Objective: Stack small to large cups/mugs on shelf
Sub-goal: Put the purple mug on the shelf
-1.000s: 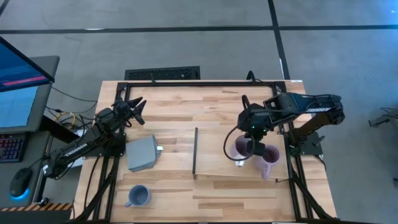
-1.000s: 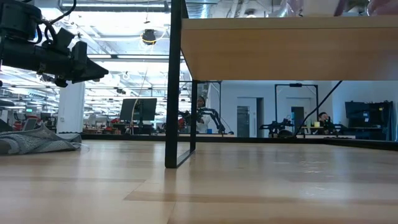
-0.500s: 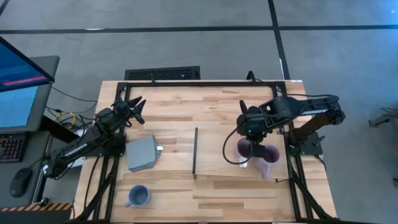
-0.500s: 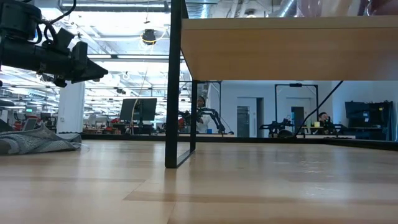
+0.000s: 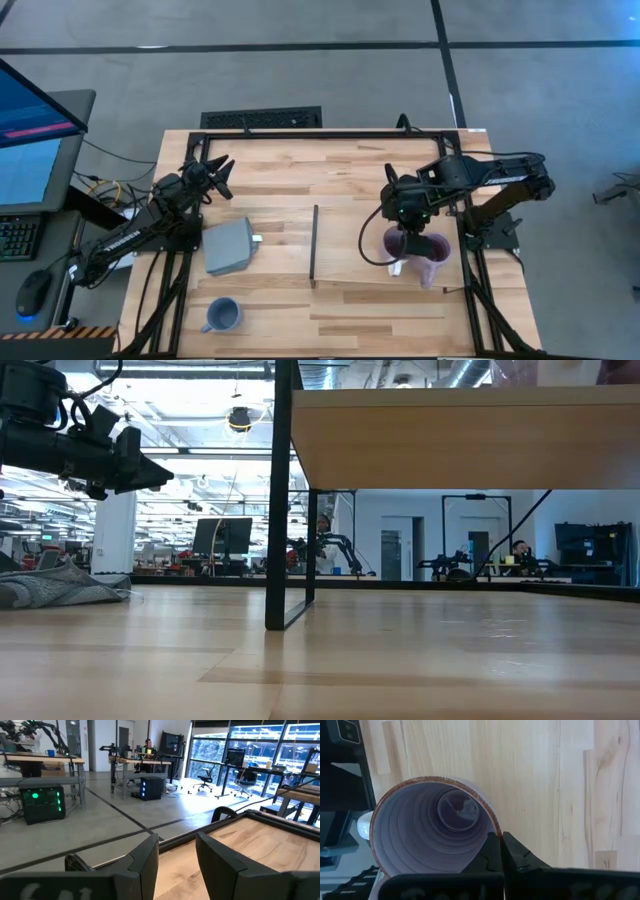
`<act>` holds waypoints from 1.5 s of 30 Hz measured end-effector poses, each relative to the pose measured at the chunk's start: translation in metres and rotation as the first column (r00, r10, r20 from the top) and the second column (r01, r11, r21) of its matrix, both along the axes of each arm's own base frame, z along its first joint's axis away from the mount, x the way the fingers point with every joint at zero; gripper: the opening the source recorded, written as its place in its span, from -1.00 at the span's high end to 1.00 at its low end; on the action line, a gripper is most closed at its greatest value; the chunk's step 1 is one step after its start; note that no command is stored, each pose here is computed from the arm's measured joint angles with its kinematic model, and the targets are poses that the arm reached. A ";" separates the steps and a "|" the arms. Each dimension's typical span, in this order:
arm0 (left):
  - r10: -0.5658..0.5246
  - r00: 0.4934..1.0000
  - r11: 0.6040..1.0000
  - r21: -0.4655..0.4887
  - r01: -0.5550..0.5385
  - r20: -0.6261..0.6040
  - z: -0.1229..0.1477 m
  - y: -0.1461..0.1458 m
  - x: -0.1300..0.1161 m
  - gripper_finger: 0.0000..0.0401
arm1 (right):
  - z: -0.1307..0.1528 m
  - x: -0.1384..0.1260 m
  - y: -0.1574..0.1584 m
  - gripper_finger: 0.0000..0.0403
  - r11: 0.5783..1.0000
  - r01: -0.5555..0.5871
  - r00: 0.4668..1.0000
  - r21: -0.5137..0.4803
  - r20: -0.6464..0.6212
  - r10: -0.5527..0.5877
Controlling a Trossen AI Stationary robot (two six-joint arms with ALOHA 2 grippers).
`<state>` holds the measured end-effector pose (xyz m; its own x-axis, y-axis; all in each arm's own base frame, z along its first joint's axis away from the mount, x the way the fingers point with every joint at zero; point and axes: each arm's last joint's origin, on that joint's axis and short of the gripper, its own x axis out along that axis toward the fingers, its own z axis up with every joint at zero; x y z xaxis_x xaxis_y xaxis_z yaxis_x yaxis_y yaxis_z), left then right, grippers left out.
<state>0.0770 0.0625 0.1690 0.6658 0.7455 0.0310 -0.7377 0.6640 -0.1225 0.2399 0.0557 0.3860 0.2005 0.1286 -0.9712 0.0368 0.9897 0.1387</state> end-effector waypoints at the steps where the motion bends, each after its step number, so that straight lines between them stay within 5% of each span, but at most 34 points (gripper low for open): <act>1: 0.000 1.000 1.000 0.000 0.000 0.000 0.000 0.000 0.000 0.40 | 0.000 0.000 0.000 1.00 1.000 0.000 1.000 0.000 0.000 0.000; 45: -0.001 1.000 1.000 -0.026 0.002 0.029 0.000 0.000 0.000 0.40 | -0.009 0.004 -0.001 1.00 0.998 -0.041 0.999 -0.051 -0.002 0.041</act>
